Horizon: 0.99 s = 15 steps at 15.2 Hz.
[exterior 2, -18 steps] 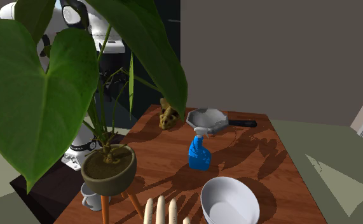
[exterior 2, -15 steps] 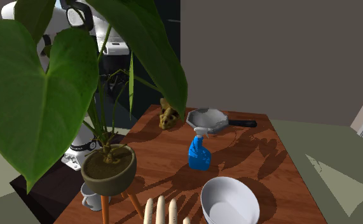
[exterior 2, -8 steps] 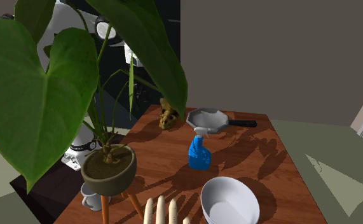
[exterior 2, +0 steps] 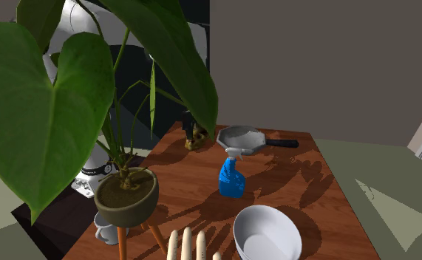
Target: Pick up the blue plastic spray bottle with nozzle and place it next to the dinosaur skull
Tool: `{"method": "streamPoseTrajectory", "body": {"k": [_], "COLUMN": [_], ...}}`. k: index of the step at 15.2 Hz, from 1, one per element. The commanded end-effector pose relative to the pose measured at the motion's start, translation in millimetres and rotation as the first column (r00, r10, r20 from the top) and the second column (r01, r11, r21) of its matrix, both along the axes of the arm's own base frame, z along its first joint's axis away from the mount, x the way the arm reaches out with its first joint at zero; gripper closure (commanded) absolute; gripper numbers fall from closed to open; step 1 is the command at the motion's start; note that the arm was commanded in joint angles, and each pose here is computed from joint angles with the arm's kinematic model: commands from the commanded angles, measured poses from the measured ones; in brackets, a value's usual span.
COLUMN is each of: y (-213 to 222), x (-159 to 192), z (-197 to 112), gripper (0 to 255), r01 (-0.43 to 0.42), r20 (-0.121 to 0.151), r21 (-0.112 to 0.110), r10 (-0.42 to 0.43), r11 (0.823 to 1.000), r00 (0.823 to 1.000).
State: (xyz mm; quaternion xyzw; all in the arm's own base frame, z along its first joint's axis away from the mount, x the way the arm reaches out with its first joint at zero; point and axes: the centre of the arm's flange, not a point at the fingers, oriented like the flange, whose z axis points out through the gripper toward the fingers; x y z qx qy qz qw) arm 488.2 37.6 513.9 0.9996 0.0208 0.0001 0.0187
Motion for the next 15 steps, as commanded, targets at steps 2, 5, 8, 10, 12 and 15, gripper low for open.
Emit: {"method": "streamPoseTrajectory", "body": {"k": [2,5,8,10,12,15], "y": [9.5,19.6,29.6,36.1,37.0,36.8], "x": [35.9,70.6,105.4,128.6,131.9,132.1], "z": [-15.7,-30.1,-44.4,-53.8,-60.4,-76.2], "gripper": [0,0,0,0,0,0], "r01": [0.007,0.014,0.022,0.026,0.027,0.027], "r20": [0.004,0.007,0.010,0.012,0.012,0.012], "r21": [0.007,0.014,0.021,0.026,0.026,0.026], "r10": [-0.007,-0.015,-0.022,-0.027,-0.027,-0.027], "r11": [1.000,1.000,1.000,0.999,0.999,0.999], "r00": [1.000,1.000,1.000,1.000,1.000,1.000]}}
